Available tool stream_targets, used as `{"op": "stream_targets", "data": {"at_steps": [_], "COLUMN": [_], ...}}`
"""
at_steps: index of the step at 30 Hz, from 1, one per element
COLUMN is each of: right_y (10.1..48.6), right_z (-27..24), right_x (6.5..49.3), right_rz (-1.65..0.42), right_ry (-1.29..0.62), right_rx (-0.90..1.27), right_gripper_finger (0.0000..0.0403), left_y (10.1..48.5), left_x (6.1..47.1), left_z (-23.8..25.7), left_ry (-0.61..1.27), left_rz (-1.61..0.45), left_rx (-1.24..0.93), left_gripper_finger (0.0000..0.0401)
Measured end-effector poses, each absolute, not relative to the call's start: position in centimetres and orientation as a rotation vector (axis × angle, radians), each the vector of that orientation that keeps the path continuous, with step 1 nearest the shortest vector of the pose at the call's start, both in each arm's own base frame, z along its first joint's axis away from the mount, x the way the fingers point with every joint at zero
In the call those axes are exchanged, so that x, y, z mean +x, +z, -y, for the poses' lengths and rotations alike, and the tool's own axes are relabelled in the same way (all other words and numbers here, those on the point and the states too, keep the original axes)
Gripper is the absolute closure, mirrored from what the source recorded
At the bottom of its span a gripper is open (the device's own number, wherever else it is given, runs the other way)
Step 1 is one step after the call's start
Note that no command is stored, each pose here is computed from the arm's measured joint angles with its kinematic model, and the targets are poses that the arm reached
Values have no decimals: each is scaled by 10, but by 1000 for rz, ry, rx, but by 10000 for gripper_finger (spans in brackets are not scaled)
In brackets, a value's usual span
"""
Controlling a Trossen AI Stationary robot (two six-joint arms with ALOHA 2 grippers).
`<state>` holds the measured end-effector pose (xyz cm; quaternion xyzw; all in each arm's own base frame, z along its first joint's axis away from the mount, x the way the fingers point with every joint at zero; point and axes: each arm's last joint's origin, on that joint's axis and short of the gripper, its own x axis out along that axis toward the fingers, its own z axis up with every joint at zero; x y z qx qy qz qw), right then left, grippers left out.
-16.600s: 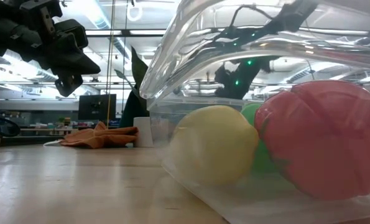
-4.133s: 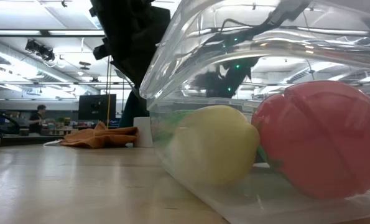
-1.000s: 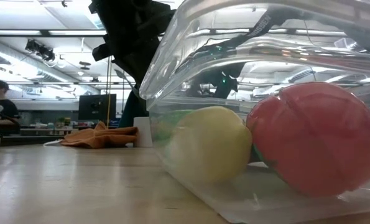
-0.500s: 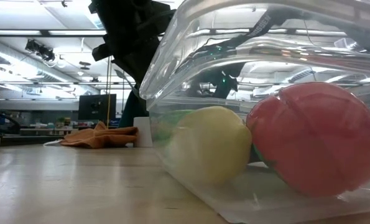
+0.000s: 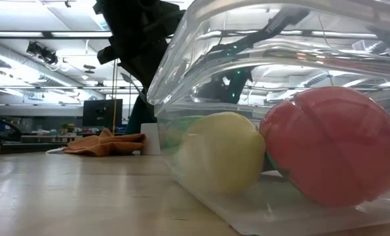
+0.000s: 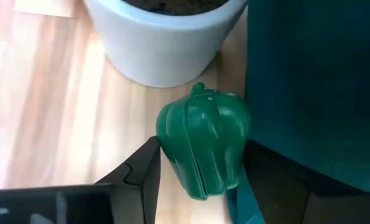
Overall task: Pick and placing Produce into tupperware
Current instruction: Put the bell pepper into the transparent bin
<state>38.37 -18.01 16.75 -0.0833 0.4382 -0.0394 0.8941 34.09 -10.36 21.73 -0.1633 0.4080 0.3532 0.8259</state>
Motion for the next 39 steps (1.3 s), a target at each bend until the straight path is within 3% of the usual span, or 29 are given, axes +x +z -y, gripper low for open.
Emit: {"op": "stream_targets", "data": {"at_steps": [7, 22, 27, 39], "right_y": [183, 229, 256, 305], "right_z": [173, 142, 116, 32], "right_x": [371, 335, 322, 295], "right_rz": [-968, -1080, -1060, -1054], "right_ry": [-50, 49, 159, 370], "right_rx": [-114, 59, 139, 222], "right_gripper_finger": [236, 238, 238, 238], "left_y": [217, 218, 219, 219], "left_x": [341, 343, 345, 340], "left_z": [104, 104, 105, 120], "left_ry": [749, 740, 733, 691], "left_rz": [-867, -844, -834, -841], "left_rx": [-343, -359, -370, -353], "left_gripper_finger": [371, 390, 374, 394]}}
